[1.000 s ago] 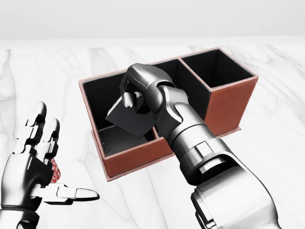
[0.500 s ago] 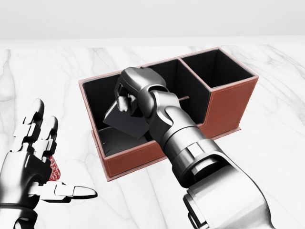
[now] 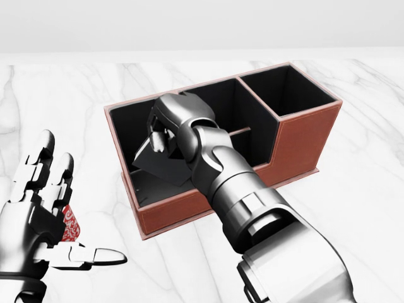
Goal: Pick up the book and place it in the left compartment of the caddy.
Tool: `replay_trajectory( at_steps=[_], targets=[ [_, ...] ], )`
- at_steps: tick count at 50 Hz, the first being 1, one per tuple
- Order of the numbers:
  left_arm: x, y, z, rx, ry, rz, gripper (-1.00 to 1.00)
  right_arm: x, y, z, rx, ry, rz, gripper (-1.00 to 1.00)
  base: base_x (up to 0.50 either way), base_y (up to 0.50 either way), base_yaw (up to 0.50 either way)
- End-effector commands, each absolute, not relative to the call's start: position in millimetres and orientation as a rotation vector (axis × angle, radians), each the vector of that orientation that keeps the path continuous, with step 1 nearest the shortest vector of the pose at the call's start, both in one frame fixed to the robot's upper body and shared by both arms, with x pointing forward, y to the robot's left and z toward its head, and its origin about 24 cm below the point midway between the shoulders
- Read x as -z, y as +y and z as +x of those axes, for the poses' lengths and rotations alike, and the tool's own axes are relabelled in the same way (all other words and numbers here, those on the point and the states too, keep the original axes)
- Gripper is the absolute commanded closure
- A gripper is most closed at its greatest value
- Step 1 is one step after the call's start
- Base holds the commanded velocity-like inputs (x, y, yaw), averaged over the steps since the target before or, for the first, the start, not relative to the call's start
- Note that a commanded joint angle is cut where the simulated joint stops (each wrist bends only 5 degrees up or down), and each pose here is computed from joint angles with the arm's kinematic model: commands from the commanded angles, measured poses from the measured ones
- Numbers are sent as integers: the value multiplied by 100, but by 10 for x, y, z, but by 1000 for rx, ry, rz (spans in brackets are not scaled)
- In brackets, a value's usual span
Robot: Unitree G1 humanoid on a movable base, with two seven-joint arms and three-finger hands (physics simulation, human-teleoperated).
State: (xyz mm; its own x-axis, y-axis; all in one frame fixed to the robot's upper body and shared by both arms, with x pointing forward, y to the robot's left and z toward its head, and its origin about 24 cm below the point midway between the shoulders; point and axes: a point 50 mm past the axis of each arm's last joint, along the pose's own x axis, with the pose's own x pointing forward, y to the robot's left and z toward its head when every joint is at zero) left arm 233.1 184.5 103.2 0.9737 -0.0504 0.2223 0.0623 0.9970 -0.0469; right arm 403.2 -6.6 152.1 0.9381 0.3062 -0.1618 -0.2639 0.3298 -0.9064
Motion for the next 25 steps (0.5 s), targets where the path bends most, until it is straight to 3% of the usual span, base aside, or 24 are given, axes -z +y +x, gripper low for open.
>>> replay_trajectory(
  at_steps=[1,8,11,13,25],
  targets=[
    [-1036,1842,2316,58,-225,-52,-100,-1629,-46,4045,-332,-101,-1209,100,0,0,0],
    [-1024,1845,2339,58,-219,-52,-100,-1604,-59,4043,-323,-99,-1210,100,0,0,0],
    [-1020,1844,2345,59,-218,-53,-100,-1591,-64,4042,-322,-97,-1211,83,0,0,0],
    [-1021,1842,2343,59,-218,-52,-100,-1582,-72,4043,-322,-94,-1212,47,0,0,0],
    [-1009,1838,2362,61,-212,-53,-100,-1565,-84,4043,-317,-92,-1214,-30,0,0,0]
  ],
)
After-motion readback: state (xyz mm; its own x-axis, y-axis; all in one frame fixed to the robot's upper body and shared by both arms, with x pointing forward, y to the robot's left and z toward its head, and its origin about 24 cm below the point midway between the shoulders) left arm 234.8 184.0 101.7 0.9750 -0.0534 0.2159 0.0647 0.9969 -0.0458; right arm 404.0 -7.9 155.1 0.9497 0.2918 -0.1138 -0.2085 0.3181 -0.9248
